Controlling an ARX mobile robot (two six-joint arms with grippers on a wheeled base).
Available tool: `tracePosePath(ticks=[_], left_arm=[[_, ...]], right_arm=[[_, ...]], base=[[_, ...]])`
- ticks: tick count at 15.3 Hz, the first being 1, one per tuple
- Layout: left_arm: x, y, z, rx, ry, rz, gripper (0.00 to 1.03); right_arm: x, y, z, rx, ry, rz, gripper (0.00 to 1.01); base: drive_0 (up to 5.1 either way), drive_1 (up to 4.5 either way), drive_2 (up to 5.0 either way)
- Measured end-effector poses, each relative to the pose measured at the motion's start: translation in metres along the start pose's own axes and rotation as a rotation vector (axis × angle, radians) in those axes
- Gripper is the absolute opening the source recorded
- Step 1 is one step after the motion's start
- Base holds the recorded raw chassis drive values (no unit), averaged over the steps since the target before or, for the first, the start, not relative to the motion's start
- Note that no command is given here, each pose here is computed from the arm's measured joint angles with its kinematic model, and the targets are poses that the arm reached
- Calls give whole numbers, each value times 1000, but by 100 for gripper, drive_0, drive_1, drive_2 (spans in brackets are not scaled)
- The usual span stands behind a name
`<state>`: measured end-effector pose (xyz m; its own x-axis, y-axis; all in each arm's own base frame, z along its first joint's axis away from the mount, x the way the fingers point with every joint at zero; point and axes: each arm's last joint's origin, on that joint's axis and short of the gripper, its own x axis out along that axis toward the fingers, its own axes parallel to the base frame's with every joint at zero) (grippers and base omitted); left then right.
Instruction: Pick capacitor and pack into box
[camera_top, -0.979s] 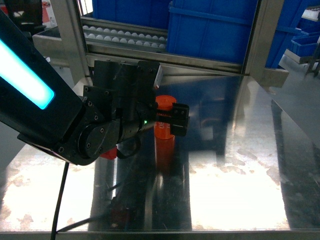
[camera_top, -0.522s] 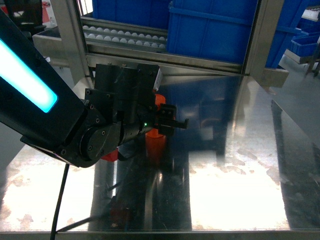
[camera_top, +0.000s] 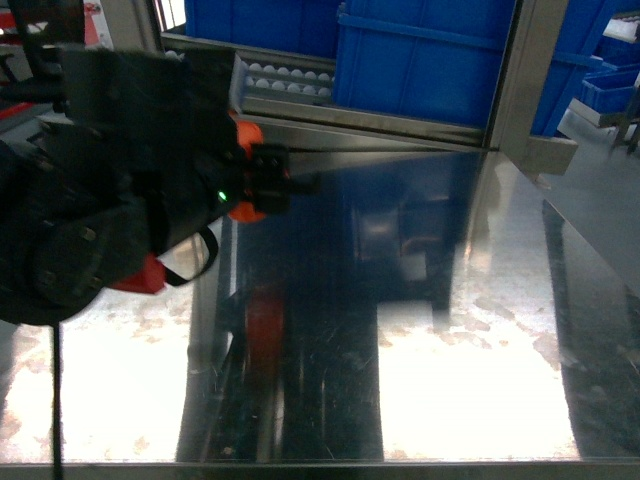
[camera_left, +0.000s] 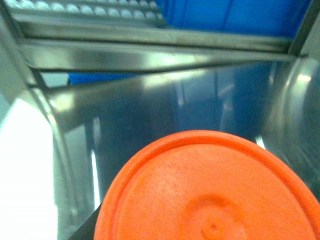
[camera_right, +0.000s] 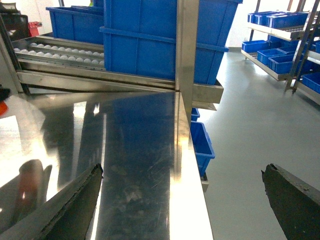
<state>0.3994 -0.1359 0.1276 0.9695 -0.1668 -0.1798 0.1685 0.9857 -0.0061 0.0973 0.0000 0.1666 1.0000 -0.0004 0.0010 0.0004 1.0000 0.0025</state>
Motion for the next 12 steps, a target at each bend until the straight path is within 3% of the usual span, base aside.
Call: tracePosePath(ticks=[1, 2, 7, 8, 12], left_arm=[[-17, 11, 20, -12, -55, 40, 44], [-33, 20, 31, -21, -88, 78, 44], [-145, 42, 44, -51, -132, 264, 44], [-156, 44, 46, -56, -146, 285, 44], [-154, 43, 43, -52, -132, 284, 43]], right_arm=[[0, 0, 0, 0, 0, 0, 98], [0, 0, 0, 0, 0, 0, 98], [0, 0, 0, 0, 0, 0, 98], [0, 0, 0, 0, 0, 0, 98], [0, 0, 0, 0, -1, 0, 98]], base=[[0, 0, 0], [0, 0, 0], [0, 0, 0], [0, 0, 0], [0, 0, 0]])
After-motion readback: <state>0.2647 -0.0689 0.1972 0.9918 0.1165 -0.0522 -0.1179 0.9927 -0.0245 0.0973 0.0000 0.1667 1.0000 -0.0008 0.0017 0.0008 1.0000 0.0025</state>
